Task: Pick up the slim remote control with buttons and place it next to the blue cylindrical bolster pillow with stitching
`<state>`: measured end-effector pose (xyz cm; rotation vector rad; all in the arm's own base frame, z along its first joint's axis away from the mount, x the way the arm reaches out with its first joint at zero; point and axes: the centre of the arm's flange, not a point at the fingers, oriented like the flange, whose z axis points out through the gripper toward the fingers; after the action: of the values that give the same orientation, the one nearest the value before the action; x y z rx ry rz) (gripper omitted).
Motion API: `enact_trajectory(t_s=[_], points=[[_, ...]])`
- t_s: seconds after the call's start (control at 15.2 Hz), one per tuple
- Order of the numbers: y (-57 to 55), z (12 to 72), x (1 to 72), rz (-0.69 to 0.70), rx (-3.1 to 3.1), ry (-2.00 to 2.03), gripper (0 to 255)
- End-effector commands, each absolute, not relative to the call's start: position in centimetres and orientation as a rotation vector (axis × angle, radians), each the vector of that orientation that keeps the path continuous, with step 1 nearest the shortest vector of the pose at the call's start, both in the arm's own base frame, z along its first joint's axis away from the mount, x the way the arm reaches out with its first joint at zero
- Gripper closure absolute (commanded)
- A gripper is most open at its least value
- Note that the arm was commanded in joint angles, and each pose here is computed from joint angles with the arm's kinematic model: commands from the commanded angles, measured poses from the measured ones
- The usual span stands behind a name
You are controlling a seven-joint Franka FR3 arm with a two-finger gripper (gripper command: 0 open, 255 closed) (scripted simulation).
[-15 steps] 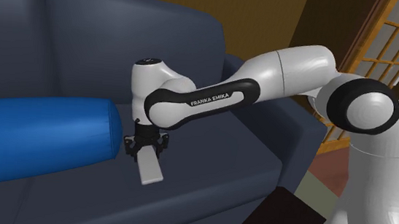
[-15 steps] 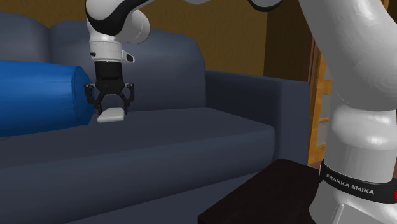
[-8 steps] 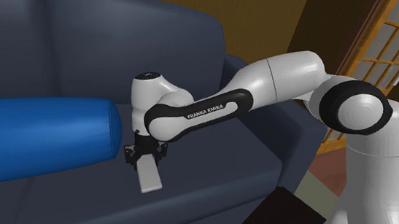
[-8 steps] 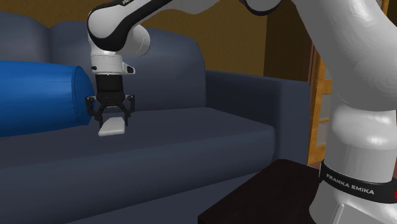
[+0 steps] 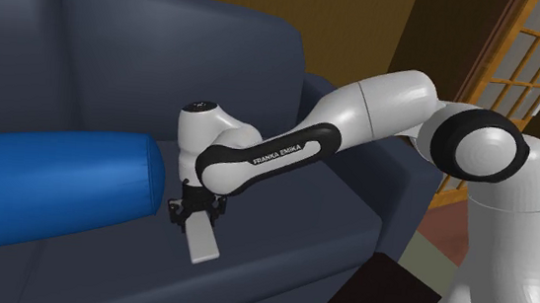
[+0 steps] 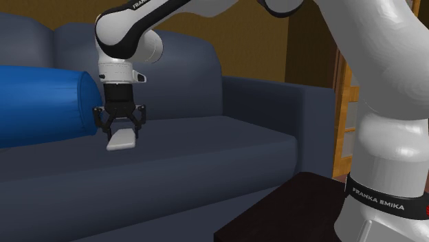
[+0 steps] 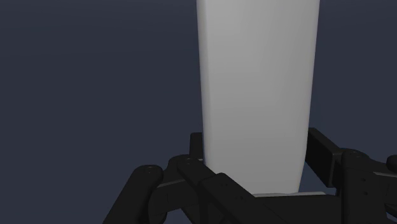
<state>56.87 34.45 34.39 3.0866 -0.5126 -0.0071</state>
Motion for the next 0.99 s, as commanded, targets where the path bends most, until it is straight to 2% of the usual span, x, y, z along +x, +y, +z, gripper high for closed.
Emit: enact_trajectory(t_s=[0.0,0.33,0.59,0.92], points=[[34.5,34.4,56.9,-0.007,3.087,-0.513,0],[34.5,34.4,56.9,-0.007,3.087,-0.513,0],[34.5,39.4,56.9,-0.007,3.087,-0.513,0],[34.5,39.4,56.9,-0.007,3.087,-0.513,0]])
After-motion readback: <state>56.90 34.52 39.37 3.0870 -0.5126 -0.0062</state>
